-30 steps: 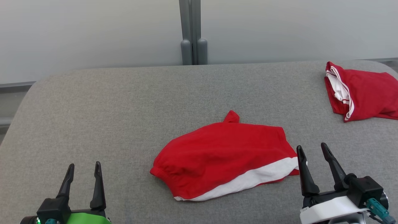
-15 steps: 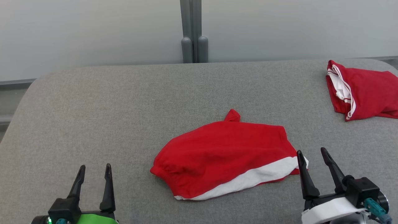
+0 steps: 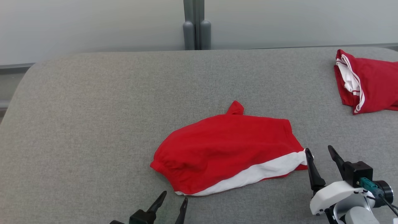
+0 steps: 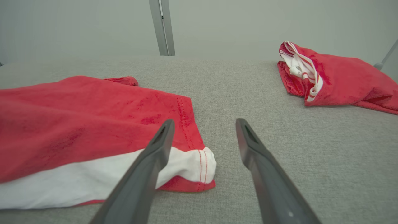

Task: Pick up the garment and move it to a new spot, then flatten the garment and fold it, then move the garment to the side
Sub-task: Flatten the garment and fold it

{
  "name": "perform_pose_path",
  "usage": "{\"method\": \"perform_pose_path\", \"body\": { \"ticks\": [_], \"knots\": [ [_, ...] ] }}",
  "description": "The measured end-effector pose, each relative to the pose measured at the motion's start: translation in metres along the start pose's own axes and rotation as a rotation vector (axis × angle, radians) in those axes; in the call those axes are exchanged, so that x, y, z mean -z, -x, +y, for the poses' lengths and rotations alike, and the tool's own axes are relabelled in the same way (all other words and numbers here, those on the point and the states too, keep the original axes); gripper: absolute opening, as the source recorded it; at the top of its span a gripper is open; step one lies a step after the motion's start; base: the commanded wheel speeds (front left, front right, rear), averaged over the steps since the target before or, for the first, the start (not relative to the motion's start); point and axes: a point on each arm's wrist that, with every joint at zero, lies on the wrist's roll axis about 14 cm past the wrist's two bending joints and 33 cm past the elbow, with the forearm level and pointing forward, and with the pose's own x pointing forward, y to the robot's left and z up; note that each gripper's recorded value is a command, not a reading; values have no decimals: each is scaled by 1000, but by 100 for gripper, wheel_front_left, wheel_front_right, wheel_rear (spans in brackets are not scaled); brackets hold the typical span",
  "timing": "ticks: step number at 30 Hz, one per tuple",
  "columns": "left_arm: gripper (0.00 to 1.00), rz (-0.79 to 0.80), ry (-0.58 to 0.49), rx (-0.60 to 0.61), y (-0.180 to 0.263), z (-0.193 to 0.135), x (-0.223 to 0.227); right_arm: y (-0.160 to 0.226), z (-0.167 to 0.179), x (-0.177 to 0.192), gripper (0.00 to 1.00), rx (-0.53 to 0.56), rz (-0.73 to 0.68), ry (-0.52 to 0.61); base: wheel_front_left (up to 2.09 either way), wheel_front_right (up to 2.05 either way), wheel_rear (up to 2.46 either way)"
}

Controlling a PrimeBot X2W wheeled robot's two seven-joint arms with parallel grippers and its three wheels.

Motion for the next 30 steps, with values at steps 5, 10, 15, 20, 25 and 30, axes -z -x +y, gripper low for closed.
{"method": "perform_pose_path", "body": {
  "ticks": [5, 10, 15, 20, 25, 30],
  "knots": [
    [100, 60, 19, 17, -9, 0, 15, -11, 1, 23, 100, -4, 79, -7, 0, 0, 0],
    [100, 112, 19, 9, -14, 10, 27, -15, 2, 45, 100, -8, 153, -18, 0, 0, 0],
    [100, 132, 23, 31, -21, 8, 30, -17, 4, 59, 100, -7, 200, -36, 0, 0, 0],
    [100, 145, 20, 54, -29, 5, 31, -23, 7, 66, 100, -9, 226, -48, 0, 0, 0],
    [0, 140, 39, 73, -34, 0, 28, -28, 13, 62, 0, -21, 211, -69, 0, 0, 0],
    [0, 94, 50, 82, -34, -5, 15, -25, 17, 46, 0, -32, 152, -77, 0, 0, 0]
  ]
}}
